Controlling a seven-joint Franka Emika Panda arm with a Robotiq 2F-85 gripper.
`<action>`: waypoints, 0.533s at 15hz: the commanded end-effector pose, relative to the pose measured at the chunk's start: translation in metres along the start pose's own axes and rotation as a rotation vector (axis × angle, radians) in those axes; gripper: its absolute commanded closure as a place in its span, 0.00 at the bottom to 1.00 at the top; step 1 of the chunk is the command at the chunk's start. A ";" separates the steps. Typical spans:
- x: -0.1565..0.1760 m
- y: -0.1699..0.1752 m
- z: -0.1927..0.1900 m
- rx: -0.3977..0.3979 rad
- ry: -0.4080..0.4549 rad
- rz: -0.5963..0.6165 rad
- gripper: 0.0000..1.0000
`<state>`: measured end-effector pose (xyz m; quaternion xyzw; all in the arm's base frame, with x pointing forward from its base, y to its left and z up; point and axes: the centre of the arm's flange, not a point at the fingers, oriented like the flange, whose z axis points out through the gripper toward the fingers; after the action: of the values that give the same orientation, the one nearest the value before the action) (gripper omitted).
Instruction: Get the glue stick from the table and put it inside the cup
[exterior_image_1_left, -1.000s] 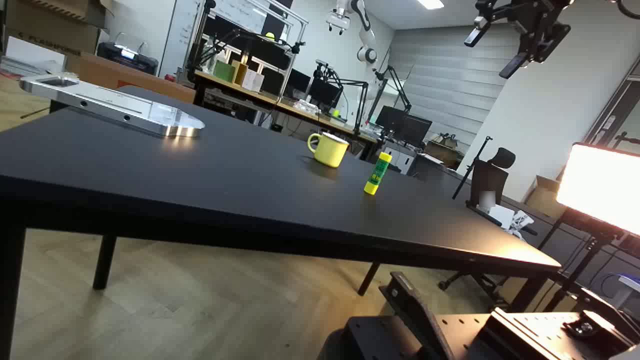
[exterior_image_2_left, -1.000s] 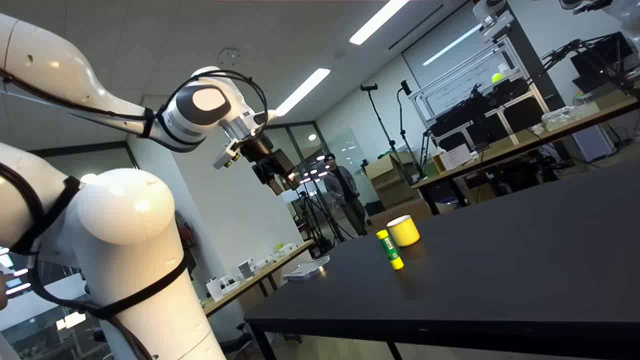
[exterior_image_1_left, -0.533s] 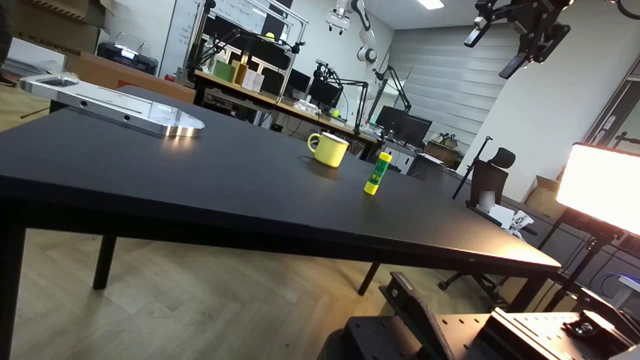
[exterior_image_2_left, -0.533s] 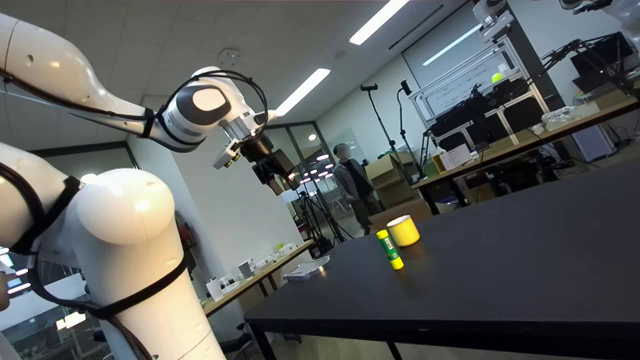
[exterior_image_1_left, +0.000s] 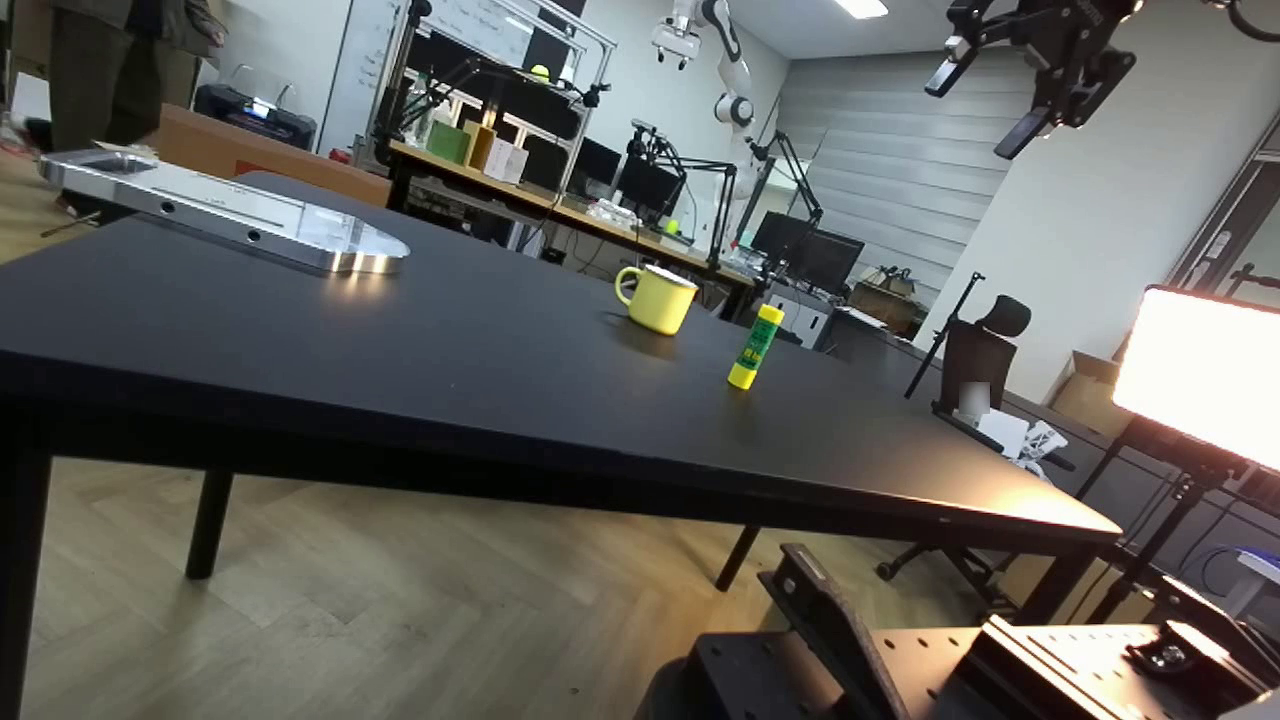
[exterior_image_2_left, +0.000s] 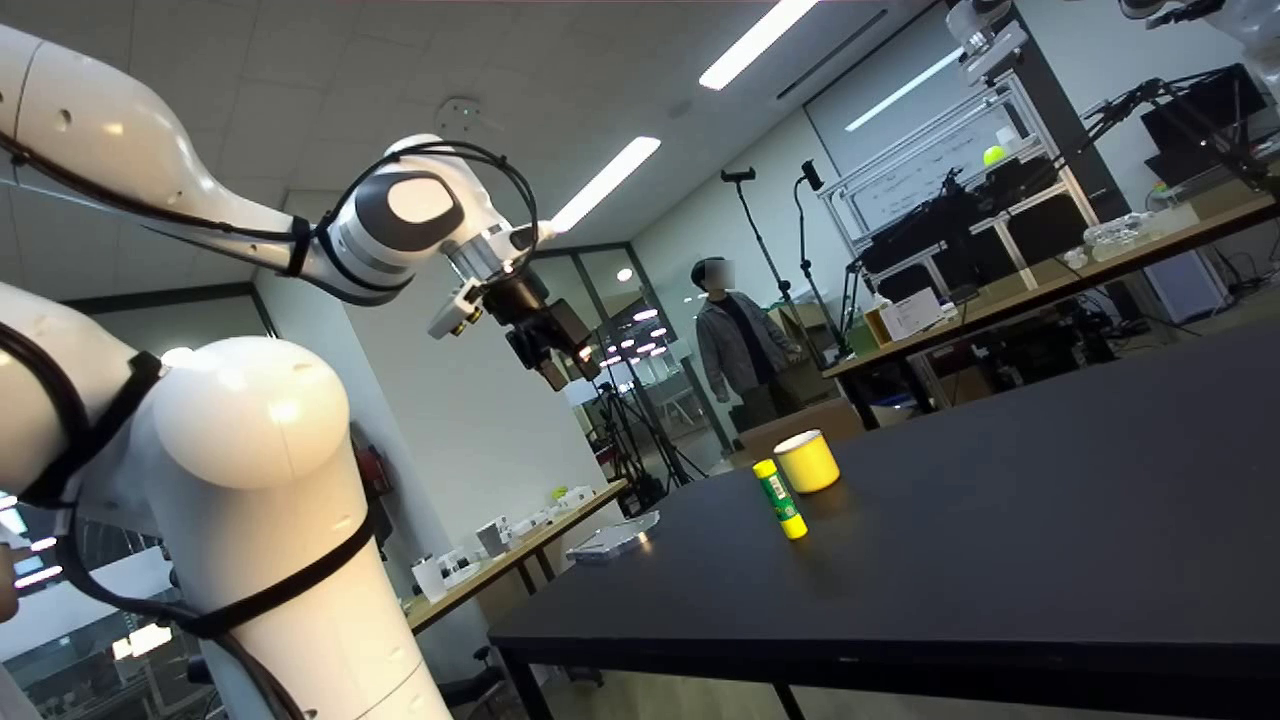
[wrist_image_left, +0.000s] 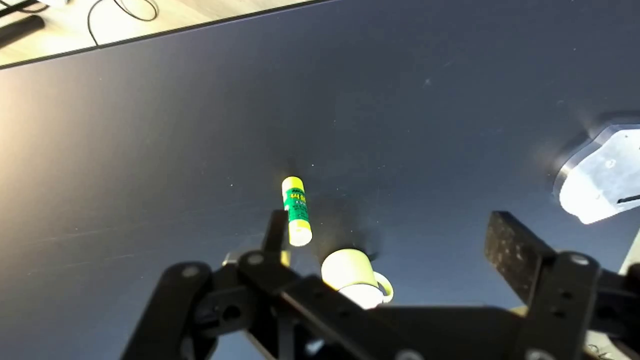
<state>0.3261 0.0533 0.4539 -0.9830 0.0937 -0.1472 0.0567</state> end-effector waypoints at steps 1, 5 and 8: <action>0.036 -0.006 0.037 0.007 -0.001 -0.055 0.00; 0.076 -0.018 0.097 -0.002 -0.016 -0.101 0.00; 0.101 -0.027 0.142 -0.065 -0.065 -0.112 0.00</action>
<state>0.4013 0.0597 0.3797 -0.9883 0.0415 -0.1409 0.0410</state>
